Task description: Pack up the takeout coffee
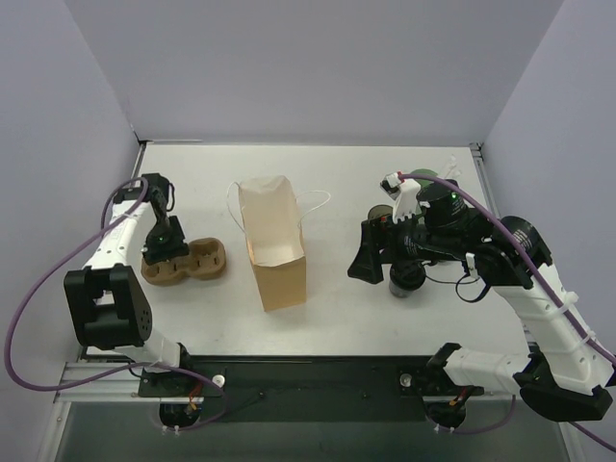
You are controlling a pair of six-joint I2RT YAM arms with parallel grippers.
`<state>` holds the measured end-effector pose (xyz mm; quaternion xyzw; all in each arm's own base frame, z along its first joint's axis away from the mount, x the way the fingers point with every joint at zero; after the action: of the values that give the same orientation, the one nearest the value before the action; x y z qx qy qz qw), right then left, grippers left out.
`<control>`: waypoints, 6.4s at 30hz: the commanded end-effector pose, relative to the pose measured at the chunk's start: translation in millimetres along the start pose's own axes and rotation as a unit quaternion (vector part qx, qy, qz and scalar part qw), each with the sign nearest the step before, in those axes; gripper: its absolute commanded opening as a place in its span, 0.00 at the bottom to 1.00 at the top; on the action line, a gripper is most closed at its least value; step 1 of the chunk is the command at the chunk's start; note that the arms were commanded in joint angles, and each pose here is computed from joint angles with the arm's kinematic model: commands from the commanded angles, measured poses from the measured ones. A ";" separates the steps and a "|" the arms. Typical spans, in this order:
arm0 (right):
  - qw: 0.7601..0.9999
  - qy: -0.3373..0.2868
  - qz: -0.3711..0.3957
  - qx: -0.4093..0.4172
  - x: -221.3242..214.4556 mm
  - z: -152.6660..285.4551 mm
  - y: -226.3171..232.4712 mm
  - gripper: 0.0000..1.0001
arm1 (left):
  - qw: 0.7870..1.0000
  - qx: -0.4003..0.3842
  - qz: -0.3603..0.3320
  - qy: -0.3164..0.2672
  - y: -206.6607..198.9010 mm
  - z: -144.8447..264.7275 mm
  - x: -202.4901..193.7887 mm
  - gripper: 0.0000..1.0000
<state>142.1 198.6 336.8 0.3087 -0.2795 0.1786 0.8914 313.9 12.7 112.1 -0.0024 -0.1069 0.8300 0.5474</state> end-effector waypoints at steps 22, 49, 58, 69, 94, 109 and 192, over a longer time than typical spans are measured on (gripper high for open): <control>1.000 0.006 -0.019 -0.007 -6.9 7.1 -3.6 0.82 | 0.989 0.067 -0.130 -0.008 18.4 -22.2 11.9 0.61; 1.000 0.009 -0.025 -0.016 -4.9 2.2 -5.9 0.82 | 0.985 0.067 -0.161 -0.015 8.1 -30.4 12.7 0.52; 1.000 0.011 -0.024 -0.015 -5.2 1.8 -5.6 0.82 | 0.985 0.065 -0.157 -0.016 8.0 -22.8 15.2 0.40; 1.000 0.010 -0.025 -0.012 -6.9 3.4 -5.1 0.82 | 0.984 0.050 -0.168 -0.036 1.9 12.2 27.8 0.40; 1.000 -0.001 -0.016 0.002 1.4 17.6 4.7 0.82 | 0.891 -0.169 -0.418 -0.044 -45.6 193.1 37.1 0.31; 1.000 0.003 -0.019 -0.008 -10.9 25.3 -1.9 0.82 | 0.721 -0.434 -0.539 0.021 -34.8 338.2 -89.5 0.27; 1.000 0.007 -0.017 -0.017 -7.8 41.9 1.1 0.82 | 0.661 -0.199 -0.722 0.047 113.6 225.4 -116.8 0.12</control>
<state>128.7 180.2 365.2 0.3074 -0.2975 0.1836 0.8850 270.4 -206.6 318.8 -0.1492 -0.2787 0.1526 0.9364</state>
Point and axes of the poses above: each gripper's point midway between its finger pads, its own z axis back along the fingers, its own y axis along the line the jaws close on, x = y × z, the point moved 1 cm from there along z, back along the fingers, and after that the axes turned 4 degrees about -z, right-handed, at the moved point
